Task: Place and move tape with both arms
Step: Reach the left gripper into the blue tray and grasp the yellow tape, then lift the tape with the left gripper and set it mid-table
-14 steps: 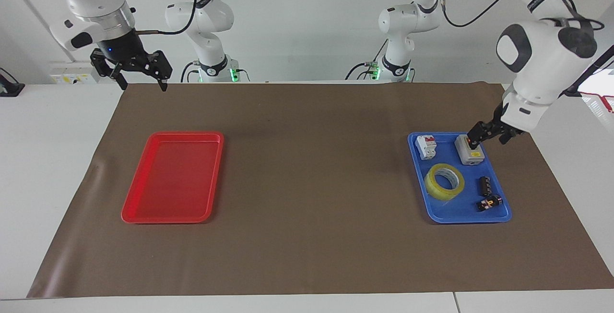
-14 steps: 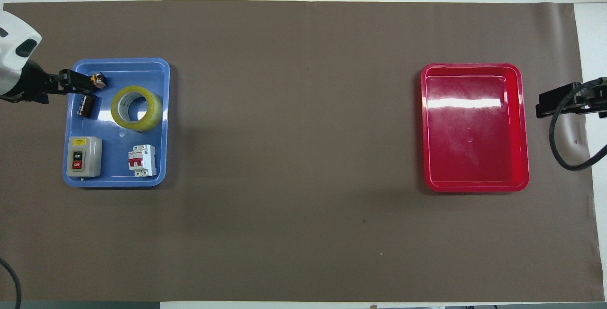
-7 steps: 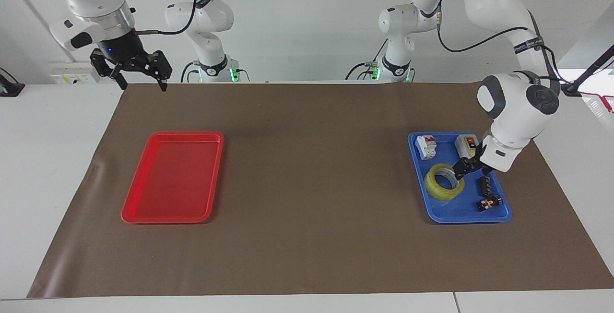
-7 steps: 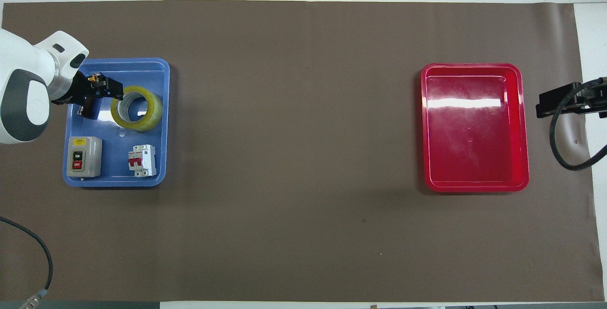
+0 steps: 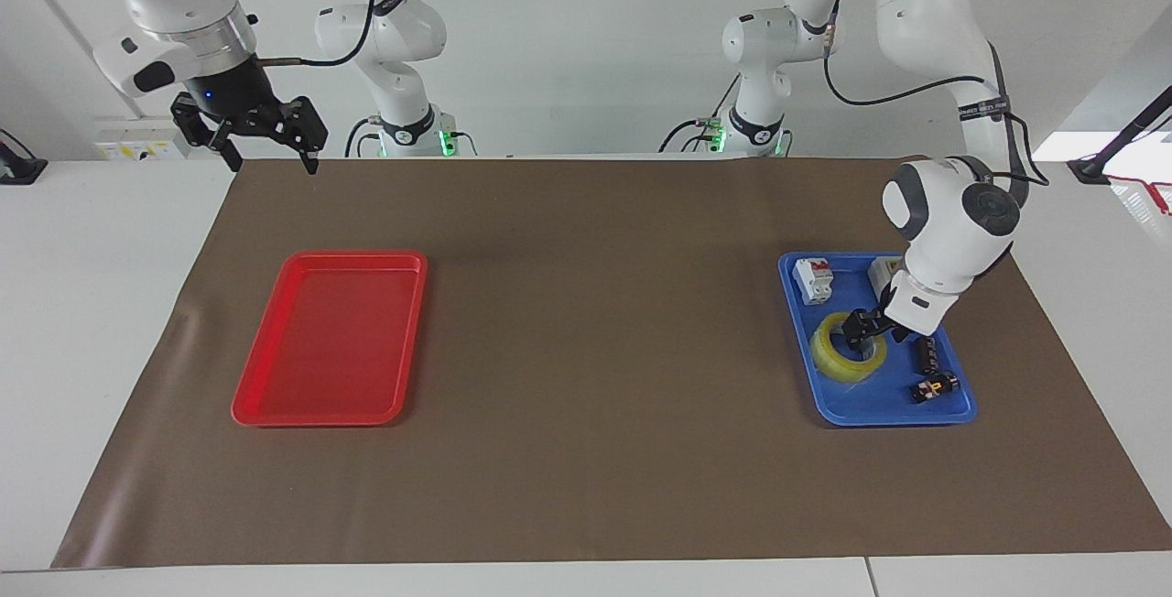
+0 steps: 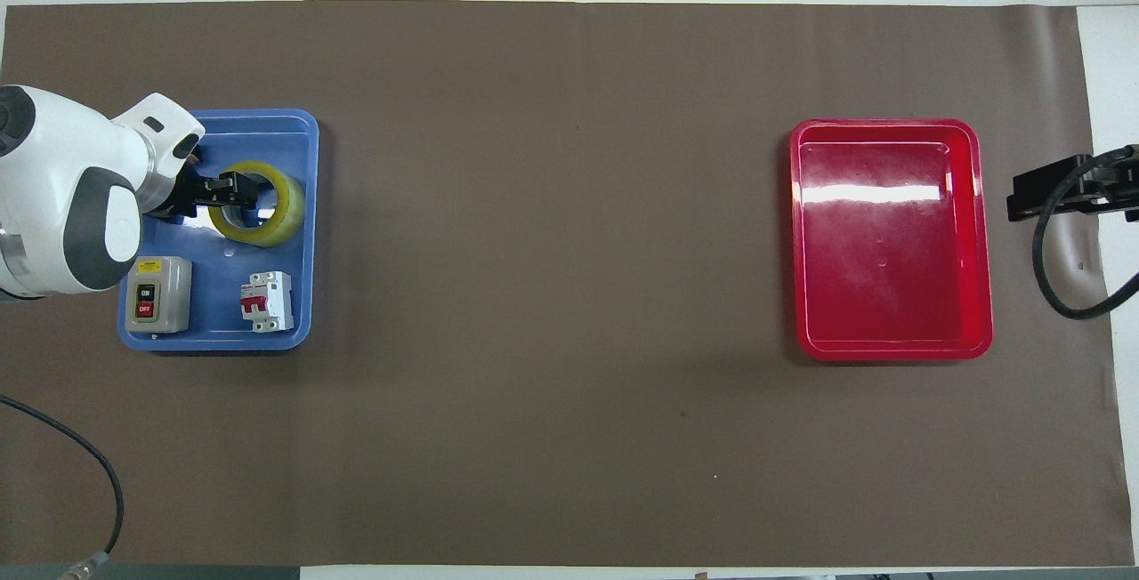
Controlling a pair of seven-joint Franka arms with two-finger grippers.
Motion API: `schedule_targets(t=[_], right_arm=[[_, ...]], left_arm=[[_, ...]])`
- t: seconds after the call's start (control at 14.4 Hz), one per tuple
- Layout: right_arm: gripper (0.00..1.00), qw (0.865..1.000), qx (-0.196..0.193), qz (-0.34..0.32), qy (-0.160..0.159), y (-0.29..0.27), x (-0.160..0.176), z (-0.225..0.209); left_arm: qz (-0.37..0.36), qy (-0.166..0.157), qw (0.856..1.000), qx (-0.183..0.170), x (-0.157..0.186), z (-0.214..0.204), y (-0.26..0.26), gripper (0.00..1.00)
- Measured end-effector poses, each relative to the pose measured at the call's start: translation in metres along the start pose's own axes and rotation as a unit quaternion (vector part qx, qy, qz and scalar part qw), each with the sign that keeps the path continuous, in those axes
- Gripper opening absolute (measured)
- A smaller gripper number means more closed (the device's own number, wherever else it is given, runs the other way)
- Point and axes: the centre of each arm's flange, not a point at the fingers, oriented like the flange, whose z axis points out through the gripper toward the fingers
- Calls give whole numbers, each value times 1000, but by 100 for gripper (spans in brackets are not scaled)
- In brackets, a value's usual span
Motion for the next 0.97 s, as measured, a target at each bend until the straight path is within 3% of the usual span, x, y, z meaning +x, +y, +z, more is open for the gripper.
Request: schedule_targets(t=[0.21, 0.35, 0.55, 0.76, 0.97], right_arm=[[100, 1000, 0, 0, 0, 0, 0, 0], [100, 1000, 0, 0, 0, 0, 0, 0], [100, 1000, 0, 0, 0, 0, 0, 0], [100, 1000, 0, 0, 0, 0, 0, 0], [100, 1000, 0, 0, 0, 0, 0, 0]], left_arm=[[-2, -1, 1000, 0, 0, 1, -2, 41], [-9, -2, 1000, 0, -1, 2, -1, 21], [-25, -14, 1000, 1, 5, -11, 2, 21], [-50, -42, 998, 3, 24, -79, 25, 21], [-102, -40, 994, 7, 18, -129, 132, 21]])
